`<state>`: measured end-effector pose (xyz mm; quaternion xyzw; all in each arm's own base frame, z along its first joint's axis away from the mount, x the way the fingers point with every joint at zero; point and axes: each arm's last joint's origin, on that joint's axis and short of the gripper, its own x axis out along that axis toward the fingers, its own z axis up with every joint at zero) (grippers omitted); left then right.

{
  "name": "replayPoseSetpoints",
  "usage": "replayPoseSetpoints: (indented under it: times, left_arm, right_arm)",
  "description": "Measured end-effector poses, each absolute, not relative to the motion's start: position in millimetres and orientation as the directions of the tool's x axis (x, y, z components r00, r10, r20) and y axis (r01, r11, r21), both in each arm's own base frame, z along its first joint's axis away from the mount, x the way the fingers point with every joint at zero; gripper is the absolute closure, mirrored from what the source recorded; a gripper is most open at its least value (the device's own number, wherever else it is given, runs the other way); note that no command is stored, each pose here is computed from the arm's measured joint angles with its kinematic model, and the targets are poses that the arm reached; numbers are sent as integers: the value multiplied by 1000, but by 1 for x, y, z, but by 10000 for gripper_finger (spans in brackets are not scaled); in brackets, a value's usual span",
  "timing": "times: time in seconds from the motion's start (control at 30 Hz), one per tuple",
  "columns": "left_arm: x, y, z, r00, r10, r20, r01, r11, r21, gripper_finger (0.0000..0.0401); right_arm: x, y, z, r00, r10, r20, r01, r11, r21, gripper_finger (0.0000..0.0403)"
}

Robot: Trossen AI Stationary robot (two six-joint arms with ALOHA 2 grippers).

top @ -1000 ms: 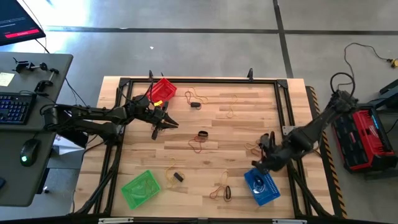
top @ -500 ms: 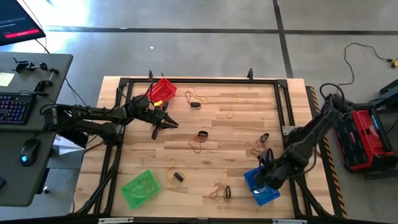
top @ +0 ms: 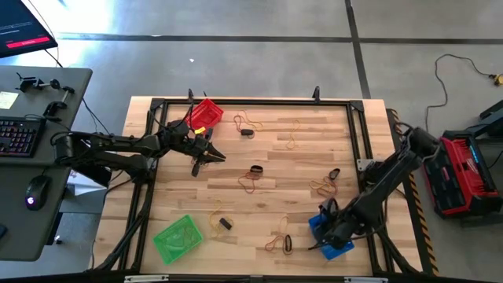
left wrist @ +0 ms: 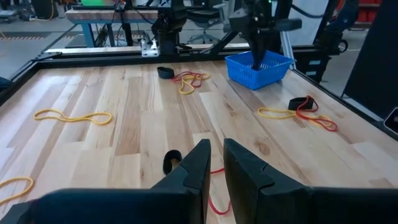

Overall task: Sort rubber bands into baskets
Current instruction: Put the black rubber band into the blue basket

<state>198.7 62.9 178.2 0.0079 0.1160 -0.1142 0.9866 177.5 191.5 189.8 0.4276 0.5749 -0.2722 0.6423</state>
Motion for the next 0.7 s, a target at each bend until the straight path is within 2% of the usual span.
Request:
replayPoseSetpoints:
  times: [0.57, 0.7]
  left_arm:
    - [199, 63, 178, 947, -224, -231, 228, 974, -11, 366]
    - [199, 63, 178, 948, -219, -231, 225, 974, -2, 366]
  right_arm:
    - [179, 200, 182, 185, 171, -968, 841, 481, 246, 402]
    - [179, 200, 188, 163, 156, -974, 843, 491, 220, 381]
